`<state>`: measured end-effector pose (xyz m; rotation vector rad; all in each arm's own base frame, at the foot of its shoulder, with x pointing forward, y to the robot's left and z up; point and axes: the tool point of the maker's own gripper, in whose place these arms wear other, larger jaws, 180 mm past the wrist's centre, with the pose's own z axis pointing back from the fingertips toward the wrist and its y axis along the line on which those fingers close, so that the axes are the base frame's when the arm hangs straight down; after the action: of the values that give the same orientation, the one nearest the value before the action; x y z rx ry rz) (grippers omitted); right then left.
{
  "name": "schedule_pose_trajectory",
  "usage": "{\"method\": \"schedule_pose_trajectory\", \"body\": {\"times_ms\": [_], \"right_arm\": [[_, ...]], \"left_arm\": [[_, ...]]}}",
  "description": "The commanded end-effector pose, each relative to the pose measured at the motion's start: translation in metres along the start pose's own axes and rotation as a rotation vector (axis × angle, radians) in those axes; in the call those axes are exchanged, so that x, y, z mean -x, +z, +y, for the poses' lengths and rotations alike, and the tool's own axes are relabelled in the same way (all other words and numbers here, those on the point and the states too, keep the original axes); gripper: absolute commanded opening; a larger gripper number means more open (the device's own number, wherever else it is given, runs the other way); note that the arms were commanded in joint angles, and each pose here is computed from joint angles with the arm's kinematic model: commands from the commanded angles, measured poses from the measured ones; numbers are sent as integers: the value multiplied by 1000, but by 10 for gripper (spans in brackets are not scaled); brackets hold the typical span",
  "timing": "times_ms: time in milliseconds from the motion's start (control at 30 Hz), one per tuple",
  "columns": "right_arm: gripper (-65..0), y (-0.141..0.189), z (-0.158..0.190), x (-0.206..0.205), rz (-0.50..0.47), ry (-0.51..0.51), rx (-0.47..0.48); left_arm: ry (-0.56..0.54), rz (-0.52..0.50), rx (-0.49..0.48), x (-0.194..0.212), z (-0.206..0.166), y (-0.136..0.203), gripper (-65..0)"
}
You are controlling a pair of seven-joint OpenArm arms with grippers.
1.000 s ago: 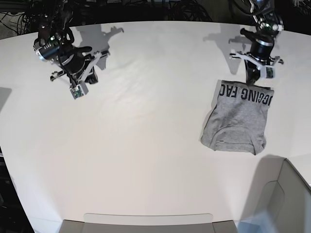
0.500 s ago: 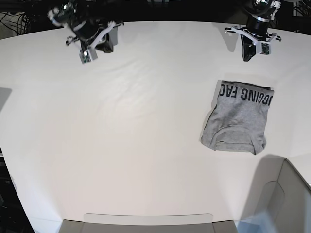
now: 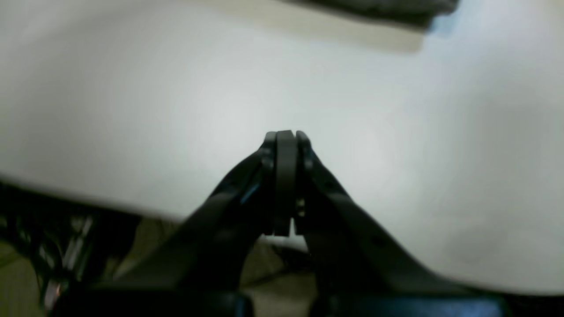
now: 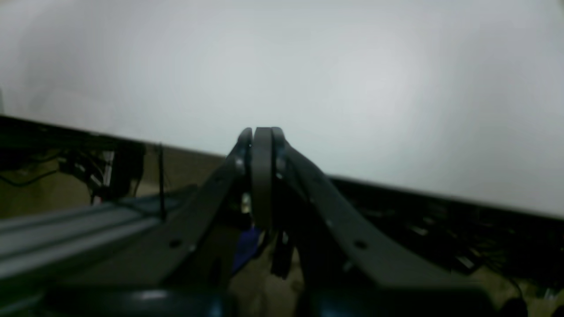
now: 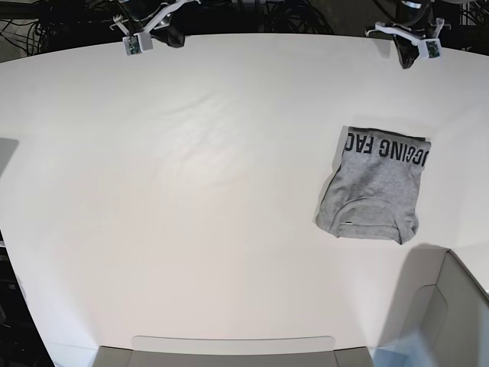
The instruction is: Fold the T-shirt properly
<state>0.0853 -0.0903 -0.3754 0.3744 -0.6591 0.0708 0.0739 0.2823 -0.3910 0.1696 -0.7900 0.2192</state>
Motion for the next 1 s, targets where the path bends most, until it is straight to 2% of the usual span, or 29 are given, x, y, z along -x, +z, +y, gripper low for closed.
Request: {"method": "schedule_pose_trajectory", "body": {"times_ms": [0, 200, 333, 433, 600, 800, 967], "right_arm": [[-650, 6, 5, 0, -12, -9, -13], [-650, 18, 8, 26, 60, -32, -8], [-650, 22, 18, 44, 128, 72, -61], [-650, 19, 16, 67, 195, 111, -79], [-650, -2, 0, 96, 274, 115, -74], [-650, -22, -19, 130, 372, 131, -50], [-650, -33, -20, 157, 356, 101, -58]], "left_arm": [[-3, 21, -16, 6, 7, 9, -650], [49, 165, -21, 57, 13, 17, -650], [116, 268, -19, 101, 13, 23, -650], [170, 328, -16, 131, 10, 26, -650], [279, 296, -25, 166, 3, 28, -650], [412, 313, -40, 210, -13, 29, -650], [527, 332, -49, 243, -35, 27, -650]]}}
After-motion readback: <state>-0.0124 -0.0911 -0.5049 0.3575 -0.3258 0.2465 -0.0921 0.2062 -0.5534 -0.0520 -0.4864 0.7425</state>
